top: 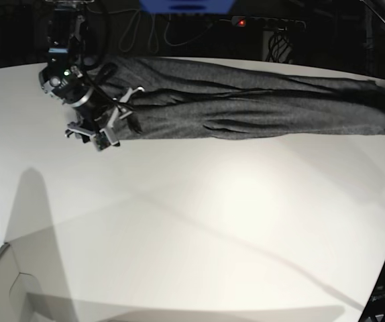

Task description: Layout the t-shirt on the table in an organized manner, then fold the t-shirt properly

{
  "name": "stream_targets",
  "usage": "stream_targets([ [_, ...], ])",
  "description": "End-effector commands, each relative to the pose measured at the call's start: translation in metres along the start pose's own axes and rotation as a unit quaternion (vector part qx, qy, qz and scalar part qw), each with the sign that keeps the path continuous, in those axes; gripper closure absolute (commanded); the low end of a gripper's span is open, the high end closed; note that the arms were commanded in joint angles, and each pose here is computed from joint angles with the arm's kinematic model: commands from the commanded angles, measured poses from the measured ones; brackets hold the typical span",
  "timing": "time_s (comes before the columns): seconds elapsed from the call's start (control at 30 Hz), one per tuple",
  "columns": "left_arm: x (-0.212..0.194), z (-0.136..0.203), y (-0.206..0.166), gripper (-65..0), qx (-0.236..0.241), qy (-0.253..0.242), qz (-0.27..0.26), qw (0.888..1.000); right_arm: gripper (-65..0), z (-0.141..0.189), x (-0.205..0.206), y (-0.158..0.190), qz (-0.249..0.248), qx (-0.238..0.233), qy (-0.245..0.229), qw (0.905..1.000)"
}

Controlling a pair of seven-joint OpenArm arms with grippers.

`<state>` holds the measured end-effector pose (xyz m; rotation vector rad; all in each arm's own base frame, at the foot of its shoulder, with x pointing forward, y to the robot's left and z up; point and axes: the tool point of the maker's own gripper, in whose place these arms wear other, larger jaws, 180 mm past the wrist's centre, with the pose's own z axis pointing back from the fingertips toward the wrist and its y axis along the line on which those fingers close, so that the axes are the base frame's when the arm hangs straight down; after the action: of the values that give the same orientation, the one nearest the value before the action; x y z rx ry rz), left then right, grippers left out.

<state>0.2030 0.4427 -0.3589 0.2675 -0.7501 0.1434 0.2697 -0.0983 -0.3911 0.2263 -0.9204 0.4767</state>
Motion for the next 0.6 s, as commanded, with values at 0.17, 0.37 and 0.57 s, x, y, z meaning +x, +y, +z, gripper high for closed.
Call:
stream_targets([
  [0.17,-0.002,-0.012,-0.008,-31.2,-0.007,0.026,-0.051,0.998,-33.5,0.002,0.015,-0.001,0.002,0.000,-0.027,0.9996],
  [0.37,-0.030,-0.024,-0.014,-31.2,-0.011,0.079,-0.074,0.994,-33.5,0.002,0.015,-0.003,0.001,-0.002,-0.027,0.9996],
  [0.57,-0.026,-0.023,-0.013,-31.2,-0.009,0.074,-0.074,0.994,-33.5,0.002,0.015,-0.002,0.002,-0.002,-0.027,0.9996],
])
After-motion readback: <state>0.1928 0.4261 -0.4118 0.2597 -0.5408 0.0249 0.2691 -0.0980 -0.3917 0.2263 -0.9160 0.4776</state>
